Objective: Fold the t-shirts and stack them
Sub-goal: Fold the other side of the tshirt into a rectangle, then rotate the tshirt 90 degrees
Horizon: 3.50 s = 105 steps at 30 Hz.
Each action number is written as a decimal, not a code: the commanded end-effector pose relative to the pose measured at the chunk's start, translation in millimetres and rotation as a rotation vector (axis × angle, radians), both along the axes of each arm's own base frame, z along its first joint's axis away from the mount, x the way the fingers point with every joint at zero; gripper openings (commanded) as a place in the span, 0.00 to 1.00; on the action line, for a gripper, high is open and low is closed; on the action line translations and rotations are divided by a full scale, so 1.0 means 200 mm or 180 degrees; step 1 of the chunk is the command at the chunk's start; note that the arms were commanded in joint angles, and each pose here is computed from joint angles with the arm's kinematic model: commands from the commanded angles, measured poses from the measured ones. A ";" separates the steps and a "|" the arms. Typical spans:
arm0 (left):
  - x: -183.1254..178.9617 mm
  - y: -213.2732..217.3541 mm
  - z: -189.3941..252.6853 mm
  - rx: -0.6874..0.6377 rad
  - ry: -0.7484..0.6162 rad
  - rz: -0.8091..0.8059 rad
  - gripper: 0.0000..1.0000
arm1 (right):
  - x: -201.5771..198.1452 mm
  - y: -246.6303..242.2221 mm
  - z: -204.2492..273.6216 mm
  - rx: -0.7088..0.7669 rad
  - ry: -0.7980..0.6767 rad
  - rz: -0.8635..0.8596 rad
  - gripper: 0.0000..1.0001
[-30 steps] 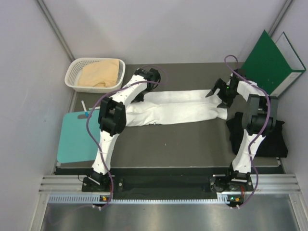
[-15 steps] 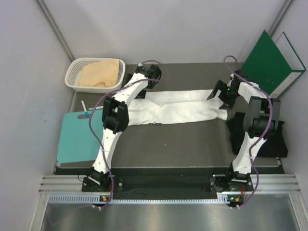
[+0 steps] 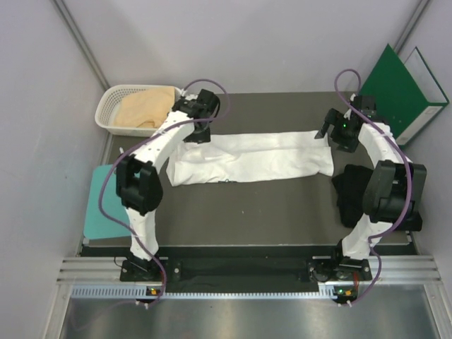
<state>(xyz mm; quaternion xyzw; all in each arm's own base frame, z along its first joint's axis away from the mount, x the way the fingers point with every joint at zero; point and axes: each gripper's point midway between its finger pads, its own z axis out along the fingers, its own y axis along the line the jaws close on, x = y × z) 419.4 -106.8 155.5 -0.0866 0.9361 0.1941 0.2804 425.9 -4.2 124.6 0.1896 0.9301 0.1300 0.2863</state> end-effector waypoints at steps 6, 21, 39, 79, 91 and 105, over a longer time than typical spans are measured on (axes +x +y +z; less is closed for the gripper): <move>-0.10 -0.33 -0.07 -0.1463 -0.0189 -0.0205 0.00 | 0.04 0.01 0.00 -0.0005 -0.0078 0.0035 0.99; 0.10 -0.32 -0.42 -0.1185 0.0154 0.0049 0.00 | 0.01 0.03 -0.01 0.0050 -0.0042 0.0070 1.00; 0.52 -0.57 -0.44 -0.1682 -0.0245 -0.0319 0.00 | 0.02 0.02 -0.07 0.0053 0.0062 0.0075 1.00; 0.29 -0.34 -0.54 -0.1938 0.0054 -0.0032 0.00 | 0.07 0.02 -0.16 0.0144 0.0213 0.0065 1.00; 0.50 -0.57 -0.44 -0.2359 -0.0282 -0.0315 0.00 | 0.06 0.00 -0.16 0.0091 0.0228 0.0032 1.00; 0.78 -0.80 -0.14 -0.2876 -0.0754 -0.0770 0.00 | 0.05 -0.03 -0.16 0.0021 0.0243 -0.0002 1.00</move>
